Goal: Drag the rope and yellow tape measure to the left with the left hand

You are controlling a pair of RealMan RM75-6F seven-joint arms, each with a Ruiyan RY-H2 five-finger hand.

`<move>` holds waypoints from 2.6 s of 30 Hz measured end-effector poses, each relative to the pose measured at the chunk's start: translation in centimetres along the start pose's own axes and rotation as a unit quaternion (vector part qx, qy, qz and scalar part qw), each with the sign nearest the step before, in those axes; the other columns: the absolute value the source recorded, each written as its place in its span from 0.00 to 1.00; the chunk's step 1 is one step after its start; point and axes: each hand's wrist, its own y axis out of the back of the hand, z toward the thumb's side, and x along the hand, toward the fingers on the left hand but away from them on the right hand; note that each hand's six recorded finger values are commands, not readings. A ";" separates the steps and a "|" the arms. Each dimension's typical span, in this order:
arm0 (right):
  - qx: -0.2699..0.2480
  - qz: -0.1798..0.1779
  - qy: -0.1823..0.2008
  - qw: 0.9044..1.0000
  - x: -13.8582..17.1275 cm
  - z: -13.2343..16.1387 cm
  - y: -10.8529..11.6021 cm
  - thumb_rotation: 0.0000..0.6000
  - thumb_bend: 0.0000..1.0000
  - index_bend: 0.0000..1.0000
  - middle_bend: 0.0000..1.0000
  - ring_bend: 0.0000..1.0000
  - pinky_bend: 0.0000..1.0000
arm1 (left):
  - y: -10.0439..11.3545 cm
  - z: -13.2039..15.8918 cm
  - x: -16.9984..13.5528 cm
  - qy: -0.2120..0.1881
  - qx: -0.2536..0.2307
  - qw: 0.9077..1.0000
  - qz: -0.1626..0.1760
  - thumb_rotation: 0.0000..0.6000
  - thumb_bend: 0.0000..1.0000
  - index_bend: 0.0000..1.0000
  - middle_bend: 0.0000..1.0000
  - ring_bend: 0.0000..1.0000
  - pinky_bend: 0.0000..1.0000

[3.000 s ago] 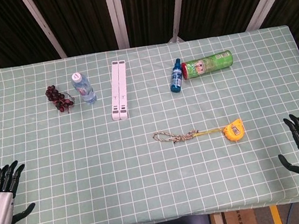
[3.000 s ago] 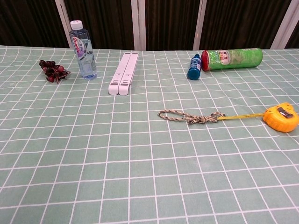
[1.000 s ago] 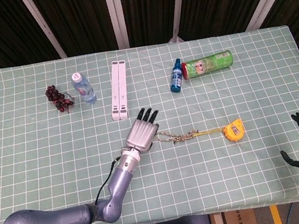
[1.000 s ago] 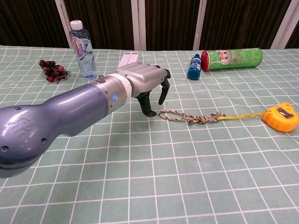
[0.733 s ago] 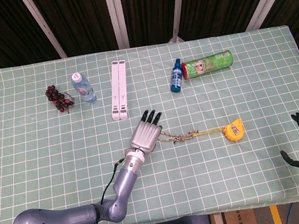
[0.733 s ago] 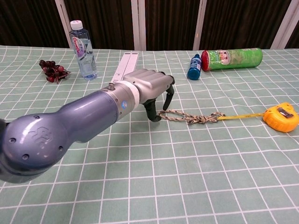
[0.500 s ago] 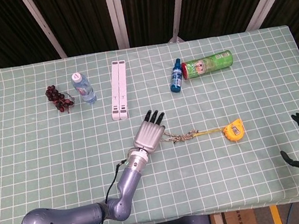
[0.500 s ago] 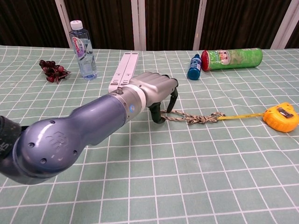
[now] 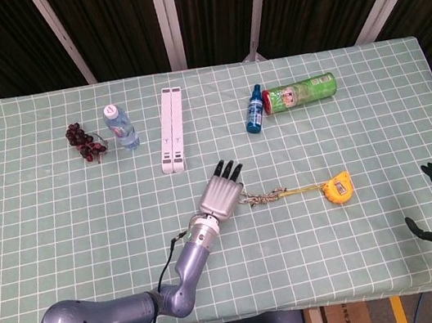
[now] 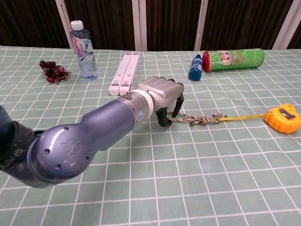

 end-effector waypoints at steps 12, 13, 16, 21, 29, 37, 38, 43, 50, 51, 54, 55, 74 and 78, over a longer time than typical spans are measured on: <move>0.000 -0.001 0.001 1.000 0.0 0.0 0.1 1.00 0.32 0.00 0.00 0.00 0.00 | -0.4 -0.3 0.2 0.005 0.004 1.000 -0.002 1.00 0.49 0.55 0.06 0.00 0.00; 0.001 -0.001 0.001 1.000 0.0 0.0 0.0 1.00 0.32 0.00 0.00 0.00 0.00 | -0.4 -0.3 0.2 0.005 0.004 1.000 -0.003 1.00 0.50 0.55 0.06 0.00 0.00; 0.001 -0.001 0.002 1.000 0.0 0.1 0.0 1.00 0.32 0.00 0.00 0.00 0.00 | -0.6 -0.3 0.1 0.006 0.004 1.000 -0.004 1.00 0.52 0.56 0.06 0.00 0.00; 0.001 -0.001 0.002 1.000 0.0 0.1 0.0 1.00 0.32 0.00 0.00 0.00 0.00 | -0.3 -0.4 0.0 0.004 0.002 1.000 0.004 1.00 0.52 0.57 0.07 0.00 0.00; 0.001 -0.001 0.001 1.000 0.0 0.0 0.0 1.00 0.32 0.00 0.00 0.00 0.00 | 1.5 -0.6 -0.1 -0.004 -0.002 0.999 0.036 1.00 0.52 0.57 0.07 0.00 0.00; 0.005 -0.004 0.004 1.000 0.0 0.1 0.1 1.00 0.32 0.00 0.00 0.00 0.00 | 5.0 -1.5 -0.7 -0.020 0.015 0.996 0.085 1.00 0.52 0.57 0.07 0.00 0.00; 0.005 -0.004 0.004 1.000 0.1 0.1 0.1 1.00 0.32 0.00 0.00 0.00 0.00 | 5.4 -1.7 -0.7 -0.020 0.015 0.996 0.091 1.00 0.52 0.57 0.07 0.00 0.00; 0.005 -0.004 0.005 1.000 0.1 0.2 0.1 1.00 0.32 0.00 0.00 0.00 0.00 | 7.9 -2.9 -1.2 -0.017 0.016 0.993 0.117 1.00 0.52 0.57 0.08 0.00 0.00; 0.005 -0.005 0.008 1.000 0.1 0.2 0.1 1.00 0.32 0.00 0.00 0.00 0.00 | 9.7 -5.5 -2.7 -0.002 0.019 0.991 0.132 1.00 0.52 0.58 0.08 0.00 0.00; 0.006 -0.006 0.008 1.000 0.1 0.2 0.1 1.00 0.32 0.00 0.00 0.00 0.00 | 9.8 -6.2 -3.1 0.002 0.020 0.991 0.132 1.00 0.53 0.58 0.08 0.00 0.00; 0.007 -0.006 0.011 1.000 0.2 0.3 0.1 1.00 0.32 0.00 0.00 0.00 0.00 | 10.2 -7.8 -4.2 0.014 0.023 0.990 0.135 1.00 0.52 0.58 0.09 0.00 0.00; 0.008 -0.006 0.012 1.000 0.2 0.4 0.1 1.00 0.32 0.00 0.00 0.00 0.00 | 10.3 -8.3 -4.5 0.018 0.023 0.990 0.136 1.00 0.52 0.58 0.09 0.00 0.00; 0.026 -0.014 0.033 0.999 0.7 1.1 0.0 1.00 0.32 0.00 0.00 0.00 0.00 | 10.6 -21.8 -17.8 0.106 0.020 0.984 0.143 1.00 0.53 0.58 0.09 0.00 0.00; 0.030 -0.015 0.038 0.999 0.8 1.2 0.0 1.00 0.32 0.00 0.00 0.00 0.00 | 9.8 -25.1 -21.2 0.136 0.024 0.981 0.138 1.00 0.52 0.58 0.09 0.00 0.00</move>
